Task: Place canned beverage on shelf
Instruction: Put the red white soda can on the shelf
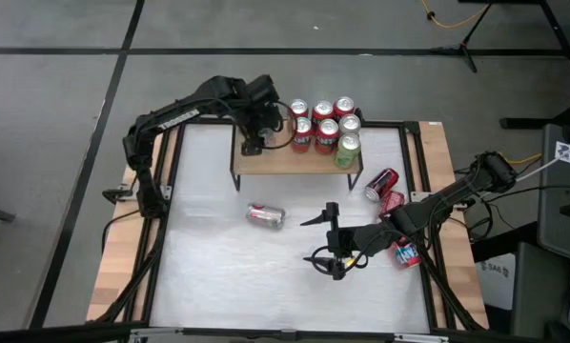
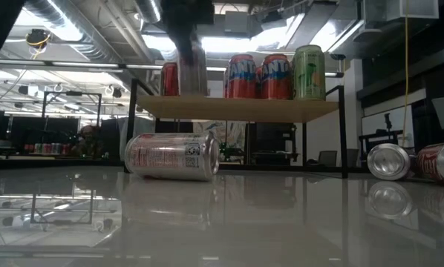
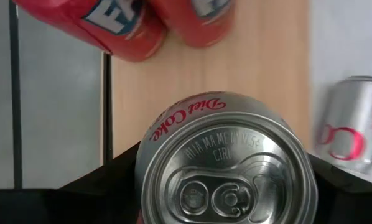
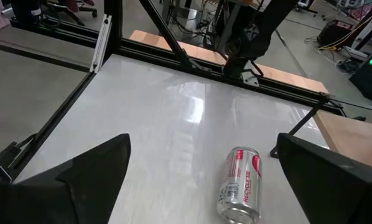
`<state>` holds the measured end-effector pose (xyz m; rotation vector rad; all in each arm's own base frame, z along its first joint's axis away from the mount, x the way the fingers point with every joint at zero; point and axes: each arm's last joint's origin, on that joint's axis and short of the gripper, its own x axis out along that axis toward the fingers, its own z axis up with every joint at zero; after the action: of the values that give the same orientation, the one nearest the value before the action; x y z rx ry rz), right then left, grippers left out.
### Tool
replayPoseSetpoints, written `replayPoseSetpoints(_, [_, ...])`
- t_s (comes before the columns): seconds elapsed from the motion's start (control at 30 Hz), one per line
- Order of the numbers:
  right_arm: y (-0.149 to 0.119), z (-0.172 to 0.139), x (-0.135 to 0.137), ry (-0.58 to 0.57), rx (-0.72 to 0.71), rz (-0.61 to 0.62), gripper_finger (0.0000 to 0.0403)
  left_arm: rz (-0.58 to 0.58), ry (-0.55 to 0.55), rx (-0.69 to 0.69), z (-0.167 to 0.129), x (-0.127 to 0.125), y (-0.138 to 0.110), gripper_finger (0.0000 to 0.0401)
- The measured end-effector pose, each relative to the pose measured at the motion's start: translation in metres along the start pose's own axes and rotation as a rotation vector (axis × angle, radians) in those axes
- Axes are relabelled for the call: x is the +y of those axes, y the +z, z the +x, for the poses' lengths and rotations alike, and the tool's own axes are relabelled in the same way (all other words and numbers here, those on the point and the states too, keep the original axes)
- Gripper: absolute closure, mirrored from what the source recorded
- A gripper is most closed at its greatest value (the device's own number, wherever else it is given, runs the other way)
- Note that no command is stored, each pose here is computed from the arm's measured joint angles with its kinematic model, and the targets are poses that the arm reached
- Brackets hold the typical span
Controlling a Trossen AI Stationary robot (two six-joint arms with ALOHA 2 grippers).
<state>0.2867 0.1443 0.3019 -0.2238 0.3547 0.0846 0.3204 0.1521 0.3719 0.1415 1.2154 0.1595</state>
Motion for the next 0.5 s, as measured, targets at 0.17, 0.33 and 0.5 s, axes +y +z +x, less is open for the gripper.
replayPoseSetpoints(0.17, [0.0,0.0,0.0,0.0,0.0,0.0,0.0011,-0.019,-0.033,-0.007,0.016,0.007,0.004,0.0121])
replayPoseSetpoints(0.33, [0.0,0.0,0.0,0.0,0.0,0.0,0.0011,-0.027,-0.046,-0.004,0.019,0.012,0.003,0.0121])
replayPoseSetpoints(0.5, [0.0,0.002,-0.004,-0.011,0.003,0.005,0.0011,-0.017,-0.027,-0.024,0.02,0.014,0.005,0.012])
